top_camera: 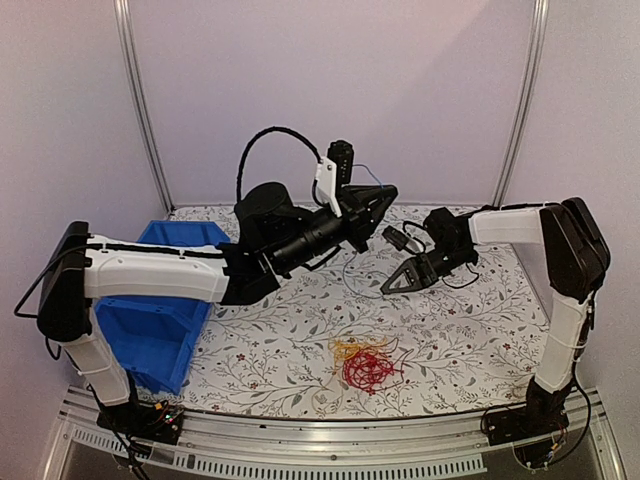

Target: Untangle the cables

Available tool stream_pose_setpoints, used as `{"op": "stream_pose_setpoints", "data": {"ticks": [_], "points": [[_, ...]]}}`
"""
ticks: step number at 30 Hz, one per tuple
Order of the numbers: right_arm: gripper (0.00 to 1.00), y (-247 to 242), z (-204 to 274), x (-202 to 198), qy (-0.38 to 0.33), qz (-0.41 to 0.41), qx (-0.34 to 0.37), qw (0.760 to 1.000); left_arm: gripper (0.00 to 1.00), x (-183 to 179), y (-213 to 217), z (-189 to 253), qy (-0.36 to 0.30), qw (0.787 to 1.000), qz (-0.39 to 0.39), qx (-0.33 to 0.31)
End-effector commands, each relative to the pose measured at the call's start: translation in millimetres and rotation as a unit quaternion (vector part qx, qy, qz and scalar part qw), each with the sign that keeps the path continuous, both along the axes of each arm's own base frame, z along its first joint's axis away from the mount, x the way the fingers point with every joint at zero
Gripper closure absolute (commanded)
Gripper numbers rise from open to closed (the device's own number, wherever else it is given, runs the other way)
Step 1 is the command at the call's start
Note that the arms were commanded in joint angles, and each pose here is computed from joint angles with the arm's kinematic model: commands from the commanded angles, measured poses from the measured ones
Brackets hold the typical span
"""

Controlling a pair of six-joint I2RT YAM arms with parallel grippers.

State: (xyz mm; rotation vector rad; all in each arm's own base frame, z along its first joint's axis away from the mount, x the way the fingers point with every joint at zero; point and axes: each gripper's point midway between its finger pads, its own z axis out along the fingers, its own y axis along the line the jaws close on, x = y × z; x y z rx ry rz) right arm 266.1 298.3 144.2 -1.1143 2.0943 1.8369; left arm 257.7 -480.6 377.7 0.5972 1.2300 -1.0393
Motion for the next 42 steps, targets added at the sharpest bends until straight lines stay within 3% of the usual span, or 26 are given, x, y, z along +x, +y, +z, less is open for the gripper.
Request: {"op": "stream_pose_setpoints", "data": {"ticks": [1,7,15,16,18,20,24,30,42], "points": [[1.0,-4,-31,22,-0.052,-0.035,-0.081,0.995,1.0,3,24,45,-0.043,0.998,0.039,-0.002],[1.0,-25,-64,45,-0.052,-0.088,-0.151,0.983,1.0,20,73,114,-0.061,0.992,0.113,0.006],[1.0,-21,-49,47,-0.059,-0.087,-0.134,0.985,1.0,31,81,102,-0.049,0.99,0.134,0.015],[0.95,-21,-45,44,-0.057,-0.085,-0.128,0.986,1.0,33,81,100,-0.048,0.99,0.135,0.017],[0.73,-19,-34,40,-0.061,-0.075,-0.111,0.989,1.0,38,81,96,-0.044,0.989,0.138,0.023],[0.62,-19,-18,38,-0.085,-0.069,-0.096,0.989,1.0,46,84,93,-0.037,0.988,0.143,0.035],[0.61,-22,13,37,-0.141,-0.07,-0.084,0.984,1.0,64,96,86,-0.025,0.985,0.162,0.059],[0.46,-32,33,37,-0.21,-0.078,-0.111,0.968,1.0,101,138,86,-0.008,0.976,0.205,0.078],[0.44,-79,-4,19,-0.263,-0.119,-0.176,0.941,1.0,155,251,144,-0.035,0.932,0.343,0.109]]}}
